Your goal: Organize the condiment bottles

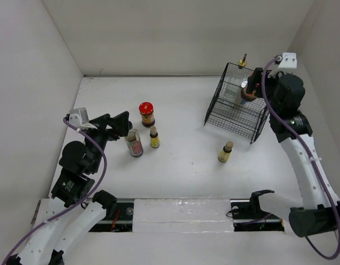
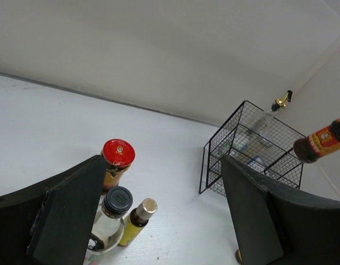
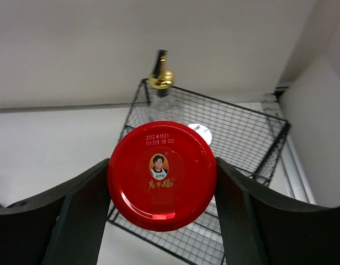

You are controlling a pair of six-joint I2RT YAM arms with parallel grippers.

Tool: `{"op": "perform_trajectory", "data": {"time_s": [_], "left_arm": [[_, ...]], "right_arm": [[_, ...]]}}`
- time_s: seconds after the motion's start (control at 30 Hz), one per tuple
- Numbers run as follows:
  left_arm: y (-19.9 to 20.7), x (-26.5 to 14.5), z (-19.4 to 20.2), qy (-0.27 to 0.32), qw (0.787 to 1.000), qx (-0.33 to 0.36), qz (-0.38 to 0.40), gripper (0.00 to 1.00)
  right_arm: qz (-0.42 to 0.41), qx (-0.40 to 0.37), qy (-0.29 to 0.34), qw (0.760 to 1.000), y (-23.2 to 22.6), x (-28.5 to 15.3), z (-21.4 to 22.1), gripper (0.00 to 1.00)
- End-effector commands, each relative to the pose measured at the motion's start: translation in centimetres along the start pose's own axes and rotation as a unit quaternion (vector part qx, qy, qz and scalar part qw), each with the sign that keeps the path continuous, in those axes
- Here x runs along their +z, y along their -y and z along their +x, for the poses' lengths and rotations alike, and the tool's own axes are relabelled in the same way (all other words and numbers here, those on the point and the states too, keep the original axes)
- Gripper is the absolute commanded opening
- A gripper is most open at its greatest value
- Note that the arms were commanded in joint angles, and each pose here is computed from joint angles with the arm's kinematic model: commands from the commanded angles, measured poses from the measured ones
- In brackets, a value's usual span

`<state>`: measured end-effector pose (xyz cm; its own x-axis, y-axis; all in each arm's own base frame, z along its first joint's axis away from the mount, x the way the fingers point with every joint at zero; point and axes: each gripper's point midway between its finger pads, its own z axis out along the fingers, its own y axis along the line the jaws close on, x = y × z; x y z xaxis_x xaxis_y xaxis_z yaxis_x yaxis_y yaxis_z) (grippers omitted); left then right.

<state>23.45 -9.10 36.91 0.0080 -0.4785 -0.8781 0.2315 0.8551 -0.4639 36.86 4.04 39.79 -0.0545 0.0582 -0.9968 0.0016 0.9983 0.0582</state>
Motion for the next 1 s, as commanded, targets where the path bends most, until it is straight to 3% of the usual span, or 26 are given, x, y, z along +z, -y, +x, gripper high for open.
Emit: {"op": "perform_trajectory", "data": {"time_s": [0.0,0.07,0.2,0.43,0.97], "left_arm": [[1.0,-0.3,-1.8,0.031,0.999,-0.011,0.02,0.81],[1.0,-0.3,-1.8,0.031,0.999,-0.011,0.02,0.81],[1.1,-0.2,-1.5,0.025,0.999,-0.01,0.023,0.81],[0.7,0.2,-0.9,0.019,1.0,-0.007,0.015,0.81],[0.7,0.4,-0.7,0.015,1.0,-0.006,0.013,0.81]], "right_arm": [[0.023,0.017,0.105,0.994,2.7,0.0,-8.3,0.48],[0.039,0.014,0.117,0.992,4.6,0.7,-9.9,0.48],[0.05,0.013,0.1,0.994,7.0,4.5,-9.7,0.48],[0.08,0.016,0.104,0.991,9.8,6.7,-9.7,0.48],[0.099,0.016,0.109,0.989,11.9,10.3,-8.9,0.48]]}}
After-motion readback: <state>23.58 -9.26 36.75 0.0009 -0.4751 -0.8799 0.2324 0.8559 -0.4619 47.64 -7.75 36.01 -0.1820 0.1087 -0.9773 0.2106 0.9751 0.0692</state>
